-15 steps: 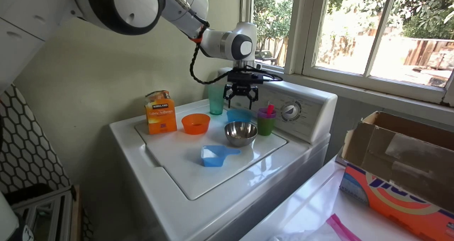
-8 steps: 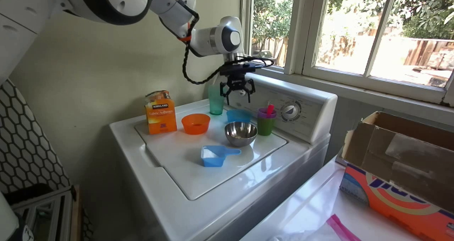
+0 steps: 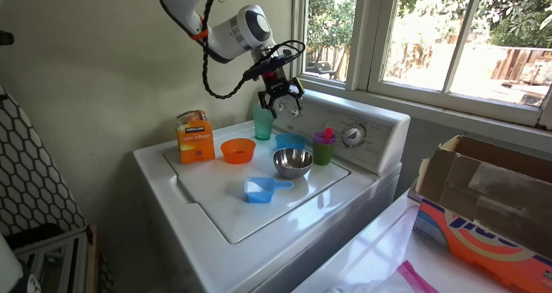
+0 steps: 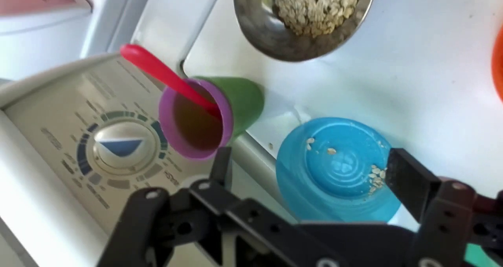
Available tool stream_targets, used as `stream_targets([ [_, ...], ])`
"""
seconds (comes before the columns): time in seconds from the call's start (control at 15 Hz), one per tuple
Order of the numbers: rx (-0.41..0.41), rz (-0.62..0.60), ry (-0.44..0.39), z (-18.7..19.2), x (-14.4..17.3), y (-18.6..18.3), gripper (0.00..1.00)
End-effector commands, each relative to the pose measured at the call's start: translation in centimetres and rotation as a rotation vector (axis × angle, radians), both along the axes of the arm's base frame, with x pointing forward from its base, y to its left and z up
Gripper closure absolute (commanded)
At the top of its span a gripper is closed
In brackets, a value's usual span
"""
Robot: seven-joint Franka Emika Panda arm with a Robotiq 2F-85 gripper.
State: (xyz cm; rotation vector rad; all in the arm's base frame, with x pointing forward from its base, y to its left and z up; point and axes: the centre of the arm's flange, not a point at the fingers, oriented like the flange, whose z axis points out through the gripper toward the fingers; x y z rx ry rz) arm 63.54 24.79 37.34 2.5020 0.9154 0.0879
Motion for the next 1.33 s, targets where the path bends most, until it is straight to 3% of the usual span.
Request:
stream_targets([
  [0.0,-0.088,-0.175,-0.047,0.3,-4.8,-3.0,0.00],
  [0.2,-0.177,-0.304,-0.069,-0.2,-5.5,-4.5,0.00],
  [0.27,-0.107,-0.238,-0.052,0.3,-3.2,-3.6,0.00],
  [0.47,-0.144,-0.284,-0.067,0.0,-4.0,-4.3,0.00],
  [0.8,0.030,-0.511,-0.078,0.4,-1.8,-6.6,0.00],
  [1.27,0.175,-0.831,-0.126,1.4,-2.3,-15.0,0.00],
])
